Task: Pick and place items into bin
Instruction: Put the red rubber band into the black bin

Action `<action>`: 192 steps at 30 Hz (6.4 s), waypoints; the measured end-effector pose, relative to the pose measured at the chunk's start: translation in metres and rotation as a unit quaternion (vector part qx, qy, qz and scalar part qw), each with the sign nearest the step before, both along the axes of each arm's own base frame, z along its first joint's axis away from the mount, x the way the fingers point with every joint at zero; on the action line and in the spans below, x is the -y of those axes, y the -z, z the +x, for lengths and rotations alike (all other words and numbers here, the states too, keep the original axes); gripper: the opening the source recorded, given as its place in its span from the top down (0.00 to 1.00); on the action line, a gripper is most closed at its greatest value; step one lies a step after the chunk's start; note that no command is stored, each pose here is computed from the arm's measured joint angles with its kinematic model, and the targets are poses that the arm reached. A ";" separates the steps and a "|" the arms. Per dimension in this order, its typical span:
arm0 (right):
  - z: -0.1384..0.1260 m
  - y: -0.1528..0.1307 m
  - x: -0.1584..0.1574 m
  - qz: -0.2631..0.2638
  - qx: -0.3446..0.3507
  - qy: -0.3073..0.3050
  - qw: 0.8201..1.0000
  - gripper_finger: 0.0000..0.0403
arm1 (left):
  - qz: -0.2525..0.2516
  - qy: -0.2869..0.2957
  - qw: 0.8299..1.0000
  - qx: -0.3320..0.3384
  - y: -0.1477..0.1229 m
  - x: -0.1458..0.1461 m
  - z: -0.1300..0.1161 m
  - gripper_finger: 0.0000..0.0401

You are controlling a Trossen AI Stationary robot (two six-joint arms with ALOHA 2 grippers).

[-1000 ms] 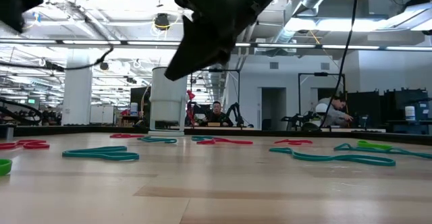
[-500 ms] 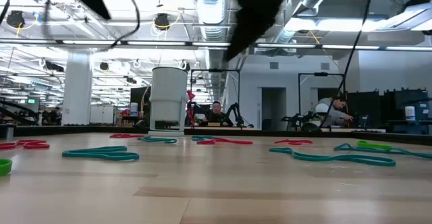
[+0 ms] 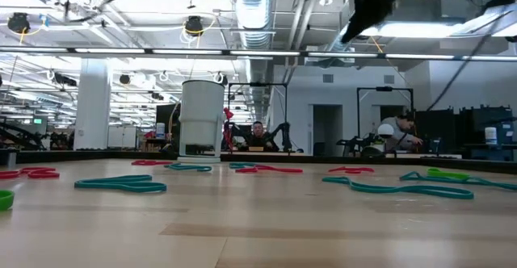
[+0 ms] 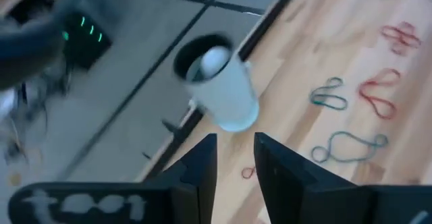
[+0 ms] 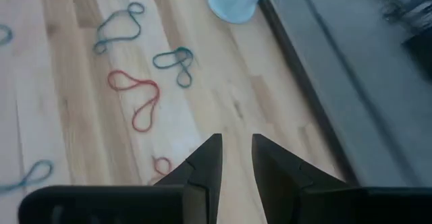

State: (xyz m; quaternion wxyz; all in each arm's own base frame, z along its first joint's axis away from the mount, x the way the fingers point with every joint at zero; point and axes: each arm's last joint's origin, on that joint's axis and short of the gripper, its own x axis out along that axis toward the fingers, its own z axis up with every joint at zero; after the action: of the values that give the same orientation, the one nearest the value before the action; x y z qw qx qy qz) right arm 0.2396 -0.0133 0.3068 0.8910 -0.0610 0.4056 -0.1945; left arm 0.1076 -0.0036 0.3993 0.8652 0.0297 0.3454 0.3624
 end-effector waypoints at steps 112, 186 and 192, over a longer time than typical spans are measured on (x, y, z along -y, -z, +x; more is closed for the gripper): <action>0.127 0.057 -0.009 0.024 0.378 -0.087 0.921 1.00 | 0.004 0.262 0.907 0.329 0.172 -0.008 0.115 0.57; 0.114 0.089 -0.042 0.072 0.208 -0.093 0.971 0.80 | -0.218 0.450 0.815 0.292 0.100 0.034 0.032 1.00; 0.109 0.097 -0.046 0.094 0.169 -0.079 0.978 0.80 | -0.325 0.555 0.747 0.168 0.116 0.060 0.010 1.00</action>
State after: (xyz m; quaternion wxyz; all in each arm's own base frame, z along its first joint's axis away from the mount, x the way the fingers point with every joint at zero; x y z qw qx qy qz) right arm 0.3488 0.0331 0.2101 0.9611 0.0248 0.2594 -0.0917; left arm 0.1180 -0.0637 0.2829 0.9151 -0.1287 0.2139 -0.3168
